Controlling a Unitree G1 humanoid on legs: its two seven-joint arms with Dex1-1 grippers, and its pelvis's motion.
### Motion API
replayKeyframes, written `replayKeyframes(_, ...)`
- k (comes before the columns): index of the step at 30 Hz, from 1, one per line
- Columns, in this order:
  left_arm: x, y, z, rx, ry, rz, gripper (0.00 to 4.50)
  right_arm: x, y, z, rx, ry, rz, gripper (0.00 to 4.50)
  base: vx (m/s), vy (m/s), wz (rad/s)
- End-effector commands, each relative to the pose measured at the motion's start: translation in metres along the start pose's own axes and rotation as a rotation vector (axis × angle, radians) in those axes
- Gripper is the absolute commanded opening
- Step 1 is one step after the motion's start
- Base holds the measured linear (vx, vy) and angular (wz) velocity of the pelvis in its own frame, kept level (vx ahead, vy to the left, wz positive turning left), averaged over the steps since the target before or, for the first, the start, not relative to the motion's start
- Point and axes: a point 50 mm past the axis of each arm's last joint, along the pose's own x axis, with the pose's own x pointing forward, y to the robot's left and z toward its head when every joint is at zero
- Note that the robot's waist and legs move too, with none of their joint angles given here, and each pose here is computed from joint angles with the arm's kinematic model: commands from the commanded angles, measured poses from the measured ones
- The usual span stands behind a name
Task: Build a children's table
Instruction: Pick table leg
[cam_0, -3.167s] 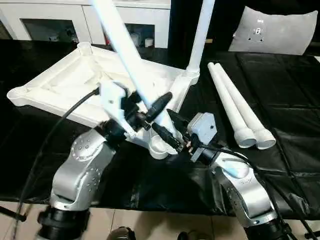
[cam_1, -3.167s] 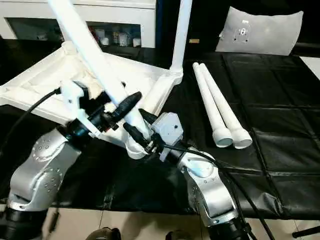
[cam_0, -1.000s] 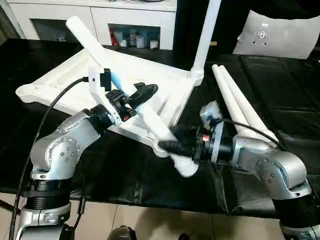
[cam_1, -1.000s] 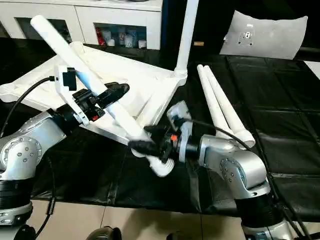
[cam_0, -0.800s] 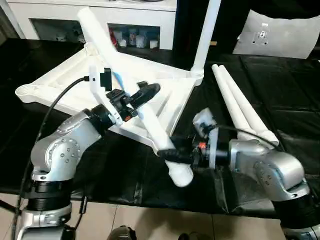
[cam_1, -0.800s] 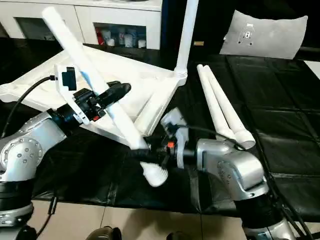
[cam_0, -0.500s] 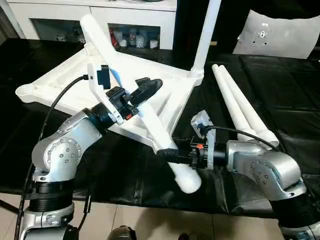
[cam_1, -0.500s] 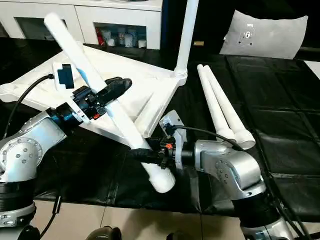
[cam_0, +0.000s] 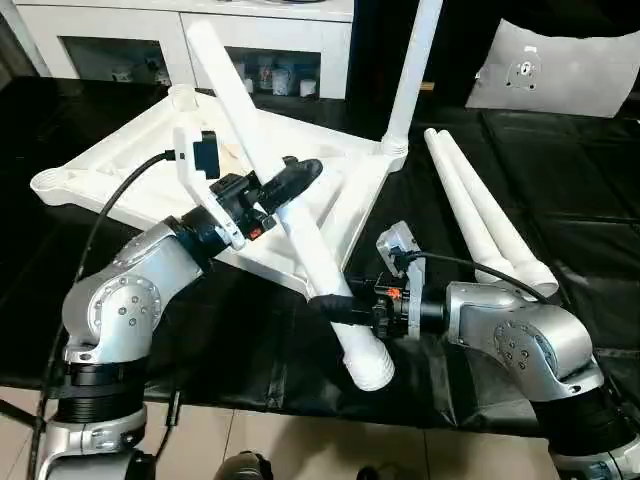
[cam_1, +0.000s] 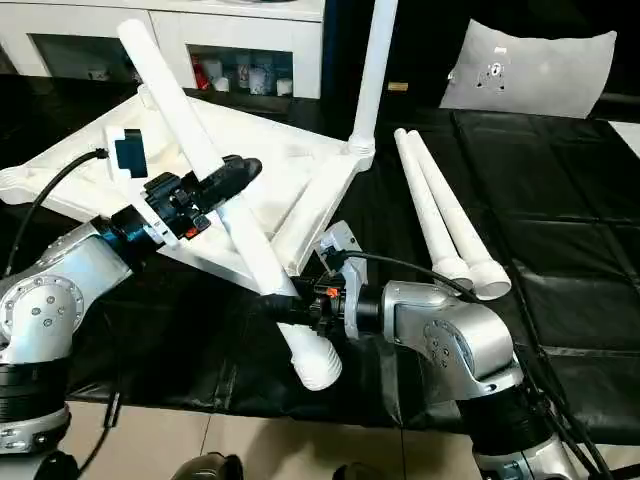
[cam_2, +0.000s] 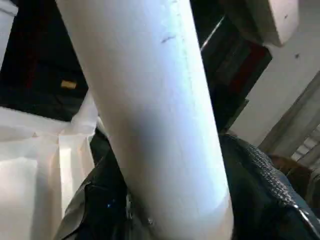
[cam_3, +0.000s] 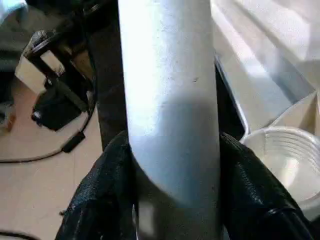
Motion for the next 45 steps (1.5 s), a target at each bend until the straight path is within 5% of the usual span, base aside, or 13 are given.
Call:
replayKeyframes(1,-0.002,-0.009,0.004,0.005,-0.024,-0.057,2.28,-0.011,-0.005,0.011,-0.008,-0.080,-0.048,1.88,0.000,0.000,0.00)
replayKeyframes(2,-0.003,-0.011,0.004,-0.013,-0.037,-0.079,2.28,-0.013,-0.004,0.017,-0.020,-0.132,-0.040,1.88,0.000,0.000,0.00)
replayKeyframes(4,-0.005,-0.013,0.003,-0.027,-0.044,-0.087,2.98,-0.015,-0.003,0.021,-0.027,-0.172,-0.033,1.87,0.000,0.000,0.00)
replayKeyframes(10,-0.009,-0.020,0.002,-0.136,-0.129,-0.139,2.98,-0.016,-0.003,0.029,-0.033,-0.272,-0.095,1.86,0.000,0.000,0.00)
replayKeyframes(17,-0.016,-0.025,-0.008,0.290,0.006,-0.063,2.98,-0.024,-0.011,0.033,-0.092,-0.368,-0.320,1.85,0.000,0.000,0.00)
replayKeyframes(21,-0.023,-0.016,-0.009,0.379,-0.010,0.121,3.02,-0.029,-0.007,0.034,-0.128,-0.397,-0.412,1.84,0.000,0.000,0.00)
replayKeyframes(23,-0.037,-0.004,-0.017,0.369,0.005,0.361,3.22,-0.034,-0.004,0.029,-0.183,-0.390,-0.622,1.84,0.000,0.000,0.00)
replayKeyframes(29,-0.064,0.007,-0.043,0.364,0.040,0.648,3.39,-0.037,0.005,0.008,-0.153,-0.377,-0.747,1.84,0.000,0.000,0.00)
replayKeyframes(35,-0.064,0.001,-0.050,0.383,0.032,0.658,3.39,-0.040,0.000,-0.007,-0.094,-0.378,-0.814,1.84,-0.013,0.064,-0.47)
replayKeyframes(40,-0.070,0.007,-0.054,0.426,0.092,0.770,3.39,-0.033,-0.001,-0.008,-0.120,-0.371,-0.817,1.84,-0.011,0.232,-0.38)
replayKeyframes(45,-0.068,0.008,-0.052,0.371,0.031,0.742,3.39,-0.030,-0.004,-0.005,-0.137,-0.377,-0.821,1.84,-0.058,0.146,0.06)
